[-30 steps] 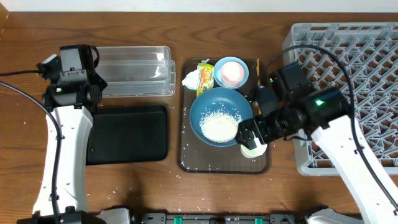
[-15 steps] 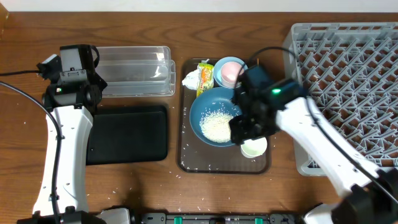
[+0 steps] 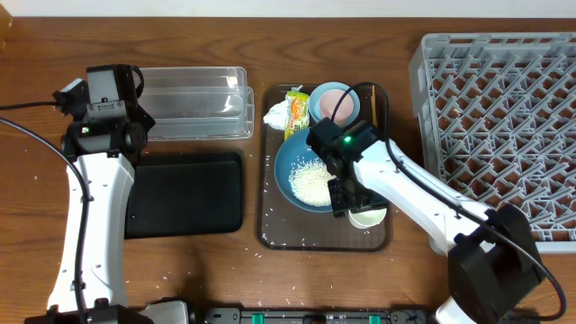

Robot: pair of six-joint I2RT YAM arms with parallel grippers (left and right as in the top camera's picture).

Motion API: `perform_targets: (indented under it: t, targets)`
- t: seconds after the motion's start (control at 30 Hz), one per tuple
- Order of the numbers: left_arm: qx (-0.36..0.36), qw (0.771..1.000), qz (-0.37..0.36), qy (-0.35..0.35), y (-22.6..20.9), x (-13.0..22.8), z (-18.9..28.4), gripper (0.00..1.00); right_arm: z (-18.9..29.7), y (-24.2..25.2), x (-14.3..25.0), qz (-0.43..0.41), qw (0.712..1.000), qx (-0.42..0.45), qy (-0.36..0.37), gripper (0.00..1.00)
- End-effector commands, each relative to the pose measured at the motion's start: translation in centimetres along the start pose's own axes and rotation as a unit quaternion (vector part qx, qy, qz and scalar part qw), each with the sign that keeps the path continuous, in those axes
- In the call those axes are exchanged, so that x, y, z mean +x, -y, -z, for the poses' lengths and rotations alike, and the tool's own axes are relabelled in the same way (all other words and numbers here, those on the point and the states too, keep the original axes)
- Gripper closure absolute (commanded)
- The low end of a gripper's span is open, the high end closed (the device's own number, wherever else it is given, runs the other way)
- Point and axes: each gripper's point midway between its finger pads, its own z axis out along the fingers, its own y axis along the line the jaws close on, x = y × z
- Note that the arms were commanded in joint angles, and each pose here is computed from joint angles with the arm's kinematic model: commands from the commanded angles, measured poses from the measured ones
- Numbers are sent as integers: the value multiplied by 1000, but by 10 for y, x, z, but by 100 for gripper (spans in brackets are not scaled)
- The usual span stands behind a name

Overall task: Sort waste into correct bins and load items into the dishwasher rack
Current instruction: 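Reach the right gripper to the white paper cup and grasp it, then carry the white cup to the dish rack and place it upside down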

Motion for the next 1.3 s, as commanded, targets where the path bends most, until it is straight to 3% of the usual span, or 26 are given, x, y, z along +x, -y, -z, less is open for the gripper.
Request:
perform_targets:
  t: [0.0, 0.2, 0.63, 1.27]
  targets:
    - [-9, 1000, 2, 2, -3, -1, -1, 2, -2, -6, -5, -16, 1000, -2, 6, 43]
    - [-9, 1000, 2, 2, -3, -1, -1, 2, -4, -16, -6, -12, 1000, -19, 6, 51]
    - [-9, 1000, 2, 2, -3, -1, -1, 2, -15, -17, -7, -12, 1000, -20, 12, 57]
    - [-9, 1000, 2, 2, -3, -1, -1, 2, -2, -13, -8, -18, 1000, -18, 8, 99]
